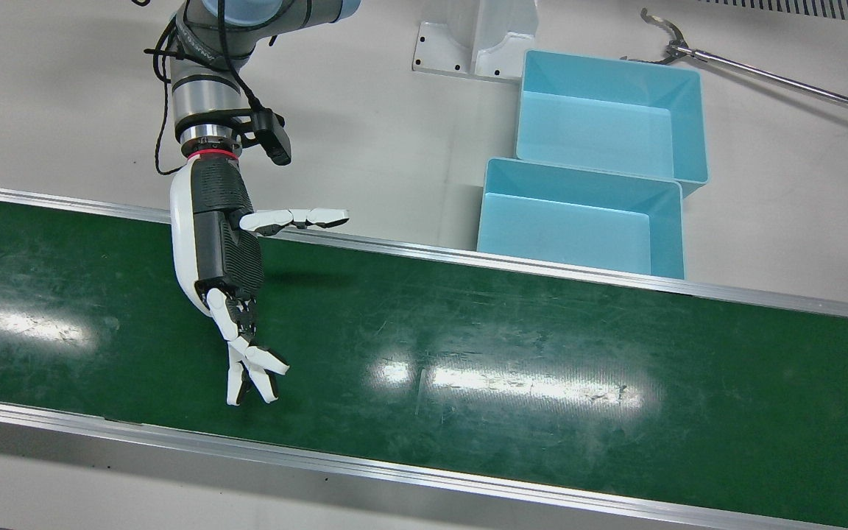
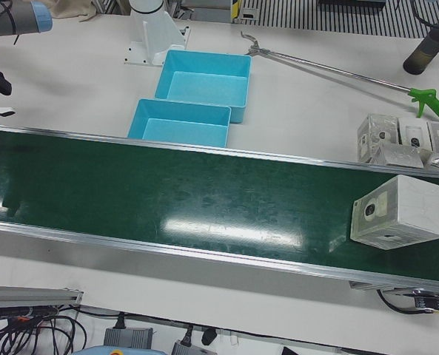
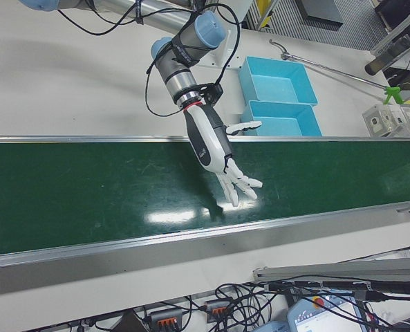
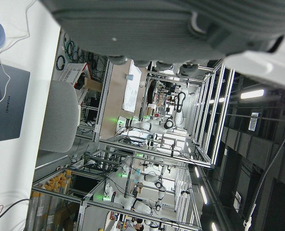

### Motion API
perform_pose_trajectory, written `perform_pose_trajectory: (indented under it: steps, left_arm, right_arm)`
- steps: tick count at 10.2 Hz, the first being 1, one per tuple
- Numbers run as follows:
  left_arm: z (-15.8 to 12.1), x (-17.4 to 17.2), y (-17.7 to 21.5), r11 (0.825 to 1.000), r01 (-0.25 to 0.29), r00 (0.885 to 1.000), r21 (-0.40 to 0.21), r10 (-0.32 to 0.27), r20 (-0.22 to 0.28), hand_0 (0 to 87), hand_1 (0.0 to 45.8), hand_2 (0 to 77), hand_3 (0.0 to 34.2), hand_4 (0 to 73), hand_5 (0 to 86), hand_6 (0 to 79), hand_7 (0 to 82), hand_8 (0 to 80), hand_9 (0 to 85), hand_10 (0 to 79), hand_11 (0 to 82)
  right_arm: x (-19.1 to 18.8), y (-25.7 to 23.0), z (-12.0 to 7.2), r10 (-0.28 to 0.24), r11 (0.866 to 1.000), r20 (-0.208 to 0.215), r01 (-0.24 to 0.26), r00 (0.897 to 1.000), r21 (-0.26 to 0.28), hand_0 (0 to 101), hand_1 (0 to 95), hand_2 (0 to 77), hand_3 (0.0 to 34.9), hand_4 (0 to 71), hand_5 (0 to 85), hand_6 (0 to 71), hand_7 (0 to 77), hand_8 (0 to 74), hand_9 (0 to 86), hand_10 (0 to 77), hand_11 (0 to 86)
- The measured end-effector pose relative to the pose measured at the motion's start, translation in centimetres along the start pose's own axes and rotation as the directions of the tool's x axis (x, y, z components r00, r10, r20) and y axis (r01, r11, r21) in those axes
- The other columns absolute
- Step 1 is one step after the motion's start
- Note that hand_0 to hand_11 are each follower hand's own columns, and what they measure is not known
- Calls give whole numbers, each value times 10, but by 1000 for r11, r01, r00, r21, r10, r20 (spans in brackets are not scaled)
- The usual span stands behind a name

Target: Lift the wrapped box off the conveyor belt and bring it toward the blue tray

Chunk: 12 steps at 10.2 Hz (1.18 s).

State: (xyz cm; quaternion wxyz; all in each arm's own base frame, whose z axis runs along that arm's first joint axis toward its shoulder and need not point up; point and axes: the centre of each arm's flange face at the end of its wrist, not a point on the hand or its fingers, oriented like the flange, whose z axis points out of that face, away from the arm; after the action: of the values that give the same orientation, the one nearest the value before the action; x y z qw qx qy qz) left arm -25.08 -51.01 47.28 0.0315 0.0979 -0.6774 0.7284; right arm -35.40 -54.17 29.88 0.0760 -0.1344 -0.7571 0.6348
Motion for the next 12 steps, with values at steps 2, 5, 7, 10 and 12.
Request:
perform_pose_trajectory:
  steps: [2, 5, 7, 10, 12]
  left_arm:
    - [0, 0, 0, 1000, 0, 1000, 0, 0, 0, 0, 0, 5, 0, 0, 11, 5, 5, 5, 5, 5, 5]
    - [0, 0, 0, 1000, 0, 1000, 0, 0, 0, 0, 0, 11, 0, 0, 11, 5, 5, 5, 5, 5, 5]
    - [0, 0, 0, 1000, 0, 1000, 0, 0, 0, 0, 0, 5, 0, 0, 11, 5, 5, 5, 5, 5, 5]
    - [0, 0, 0, 1000, 0, 1000, 0, 0, 0, 0, 0, 11, 0, 0, 11, 5, 5, 5, 5, 5, 5]
    - [0, 0, 0, 1000, 0, 1000, 0, 0, 0, 0, 0, 11, 0, 0, 11, 5, 5, 5, 5, 5, 5]
  right_arm:
    - [1, -1, -1, -1, 1000, -2, 1, 1000, 2, 494, 164, 76, 0, 98, 213, 38, 44, 0, 16, 0, 16]
    - [1, -2, -2, 3, 1000, -2, -3, 1000, 3, 495, 164, 76, 0, 98, 213, 38, 44, 0, 16, 0, 16]
    - [1, -2, -1, 3, 1000, -2, -3, 1000, 2, 495, 164, 65, 0, 98, 207, 38, 33, 0, 16, 0, 16]
    - [1, -1, -2, 6, 1000, -3, -6, 1000, 0, 494, 153, 60, 0, 98, 207, 27, 27, 0, 16, 0, 16]
    - [0, 2, -3, 11, 1000, -2, -11, 1000, -7, 493, 153, 33, 0, 93, 196, 27, 33, 0, 16, 0, 16]
